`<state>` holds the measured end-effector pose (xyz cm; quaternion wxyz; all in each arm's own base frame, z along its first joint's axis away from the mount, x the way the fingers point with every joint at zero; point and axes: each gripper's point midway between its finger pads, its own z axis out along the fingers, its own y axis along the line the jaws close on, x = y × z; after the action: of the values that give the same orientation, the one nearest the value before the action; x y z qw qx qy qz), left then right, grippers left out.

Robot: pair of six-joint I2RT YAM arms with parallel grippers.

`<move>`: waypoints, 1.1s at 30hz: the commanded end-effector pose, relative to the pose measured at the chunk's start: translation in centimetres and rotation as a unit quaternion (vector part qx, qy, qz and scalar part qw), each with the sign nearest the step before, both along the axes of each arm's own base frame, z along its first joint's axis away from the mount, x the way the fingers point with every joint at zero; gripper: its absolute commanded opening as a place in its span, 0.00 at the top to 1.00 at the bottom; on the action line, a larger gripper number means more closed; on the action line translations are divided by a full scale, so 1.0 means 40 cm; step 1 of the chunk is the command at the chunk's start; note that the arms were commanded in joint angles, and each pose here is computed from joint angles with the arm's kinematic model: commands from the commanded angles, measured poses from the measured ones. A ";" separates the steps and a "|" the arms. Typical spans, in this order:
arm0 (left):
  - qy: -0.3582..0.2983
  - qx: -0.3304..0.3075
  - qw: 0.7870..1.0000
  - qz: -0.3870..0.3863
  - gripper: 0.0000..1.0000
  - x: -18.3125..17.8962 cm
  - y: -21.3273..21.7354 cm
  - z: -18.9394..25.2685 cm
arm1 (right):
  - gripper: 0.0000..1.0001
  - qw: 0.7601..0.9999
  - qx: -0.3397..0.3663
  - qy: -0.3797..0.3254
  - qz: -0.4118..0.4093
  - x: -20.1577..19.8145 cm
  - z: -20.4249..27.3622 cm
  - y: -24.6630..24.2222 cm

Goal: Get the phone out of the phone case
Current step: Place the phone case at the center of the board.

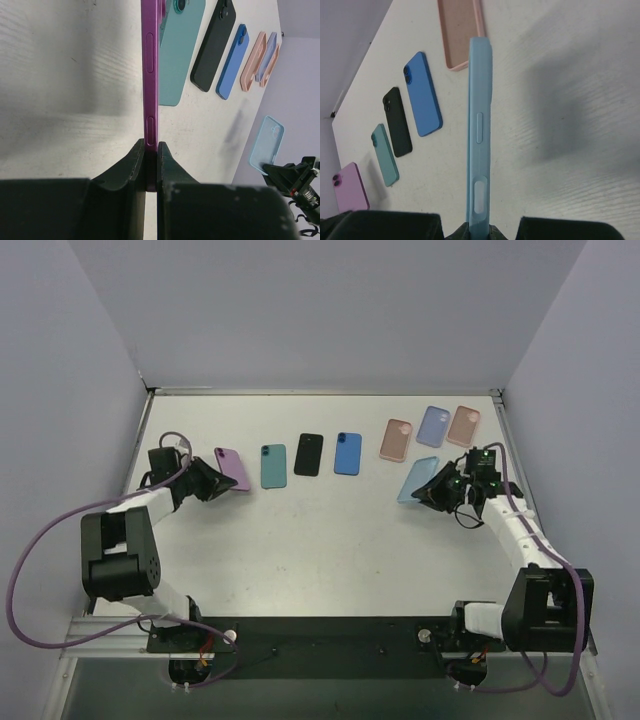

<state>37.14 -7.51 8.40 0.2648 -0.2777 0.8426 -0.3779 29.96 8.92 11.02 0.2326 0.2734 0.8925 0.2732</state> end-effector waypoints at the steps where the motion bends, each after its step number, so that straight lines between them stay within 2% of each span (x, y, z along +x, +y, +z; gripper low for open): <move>1: -0.039 -0.005 0.999 0.005 1.00 0.058 0.013 0.022 | 1.00 0.998 0.034 -0.005 -0.047 0.013 -0.017 -0.031; 8: 0.005 0.009 1.000 0.008 1.00 0.052 0.023 -0.029 | 1.00 0.995 0.077 0.036 -0.057 -0.004 -0.120 -0.035; 9: 0.011 0.013 1.000 0.009 1.00 0.049 0.025 -0.034 | 0.95 0.994 0.074 0.047 -0.062 -0.013 -0.137 -0.038; 10: 0.012 0.019 1.000 0.013 0.96 0.050 0.030 -0.034 | 0.85 0.994 0.069 0.048 -0.065 -0.016 -0.144 -0.043; 11: 0.029 0.023 0.999 0.012 0.92 0.036 0.032 -0.045 | 0.63 0.994 0.052 0.056 -0.074 -0.024 -0.158 -0.057; 12: 0.035 0.033 0.999 0.019 0.90 0.034 0.041 -0.048 | 0.52 0.994 0.042 0.057 -0.079 -0.029 -0.158 -0.066; 13: 0.049 0.038 0.998 0.020 0.76 0.022 0.044 -0.053 | 0.42 0.994 0.031 0.059 -0.082 -0.033 -0.159 -0.073; 14: 0.050 0.047 0.997 0.018 0.67 0.025 0.048 -0.049 | 0.29 0.993 0.018 0.075 -0.087 -0.050 -0.169 -0.083; 16: 0.059 0.054 0.997 0.017 0.50 0.014 0.052 -0.048 | 0.17 0.992 -0.021 0.073 -0.098 -0.051 -0.164 -0.117; 17: 0.057 0.058 0.997 0.015 0.32 0.014 0.052 -0.043 | 0.07 0.990 -0.034 0.088 -0.101 -0.068 -0.168 -0.125; 19: 0.067 0.072 0.995 0.021 0.13 0.005 0.061 -0.038 | 0.01 0.987 -0.074 0.090 -0.115 -0.068 -0.161 -0.161; 20: 0.067 0.083 0.994 0.019 0.09 0.003 0.065 -0.035 | 0.00 0.984 -0.085 0.104 -0.118 -0.084 -0.163 -0.168; 27: 0.094 0.156 0.983 0.021 0.07 -0.043 0.106 0.012 | 0.00 0.963 -0.178 0.089 -0.182 -0.099 -0.087 -0.265; 30: 0.087 0.193 0.977 0.025 0.06 -0.071 0.132 0.062 | 0.00 0.955 -0.206 0.073 -0.202 -0.099 -0.032 -0.296; 33: 0.044 0.211 0.976 0.015 0.05 -0.090 0.133 0.147 | 0.00 0.954 -0.217 0.033 -0.203 -0.088 0.032 -0.303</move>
<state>34.50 -3.26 9.45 0.2358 -0.2837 0.9061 -0.2070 27.14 -1.36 9.00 0.2704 0.4048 0.8715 0.0585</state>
